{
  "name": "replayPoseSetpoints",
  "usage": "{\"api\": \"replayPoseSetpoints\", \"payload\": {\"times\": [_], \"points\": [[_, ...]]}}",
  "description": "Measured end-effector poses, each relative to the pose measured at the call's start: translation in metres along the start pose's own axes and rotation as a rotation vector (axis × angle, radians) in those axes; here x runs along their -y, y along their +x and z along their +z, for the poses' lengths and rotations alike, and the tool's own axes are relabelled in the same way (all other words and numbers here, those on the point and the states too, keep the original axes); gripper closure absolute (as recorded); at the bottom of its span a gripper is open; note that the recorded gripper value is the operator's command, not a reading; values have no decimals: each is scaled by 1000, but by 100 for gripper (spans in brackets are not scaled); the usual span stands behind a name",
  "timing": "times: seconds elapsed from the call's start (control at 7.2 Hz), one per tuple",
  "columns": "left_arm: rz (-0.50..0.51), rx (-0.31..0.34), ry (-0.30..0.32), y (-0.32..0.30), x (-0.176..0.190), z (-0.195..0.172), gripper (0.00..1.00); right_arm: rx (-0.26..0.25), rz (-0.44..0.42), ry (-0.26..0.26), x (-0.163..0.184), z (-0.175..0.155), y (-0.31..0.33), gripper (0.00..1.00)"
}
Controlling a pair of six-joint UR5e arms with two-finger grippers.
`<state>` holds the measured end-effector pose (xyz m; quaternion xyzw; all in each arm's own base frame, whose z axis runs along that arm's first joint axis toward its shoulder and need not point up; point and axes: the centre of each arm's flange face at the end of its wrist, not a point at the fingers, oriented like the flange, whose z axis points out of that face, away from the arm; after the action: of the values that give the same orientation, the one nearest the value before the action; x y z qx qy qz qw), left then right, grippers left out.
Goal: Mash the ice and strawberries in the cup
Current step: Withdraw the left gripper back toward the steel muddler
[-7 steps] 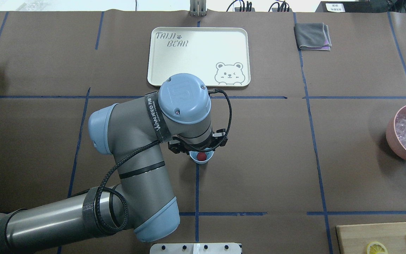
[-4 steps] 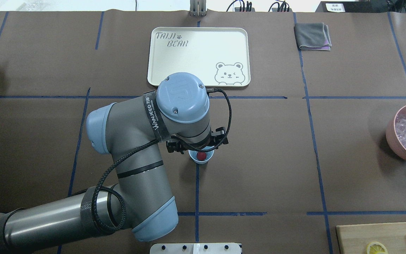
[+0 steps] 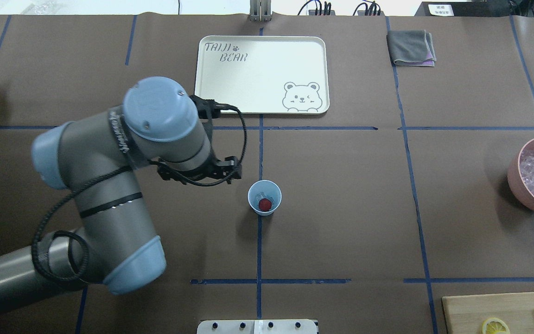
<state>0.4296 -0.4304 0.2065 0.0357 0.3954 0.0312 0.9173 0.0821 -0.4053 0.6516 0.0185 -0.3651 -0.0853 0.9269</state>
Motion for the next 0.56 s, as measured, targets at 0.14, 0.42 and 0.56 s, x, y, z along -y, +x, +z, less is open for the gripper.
{"api": "replayPoseSetpoints", "payload": {"times": [0.14,0.42,0.56], "points": [[68,21,-14,-64,16,-8,0,0,0,0,0,0,0,1],[178,75,-26,-211,48,-31,0,-1,0,2,1,-1,0,1],[201,64,-50,-292,61,-47,0,-1,-1,3,1,-1,-1,1]]}}
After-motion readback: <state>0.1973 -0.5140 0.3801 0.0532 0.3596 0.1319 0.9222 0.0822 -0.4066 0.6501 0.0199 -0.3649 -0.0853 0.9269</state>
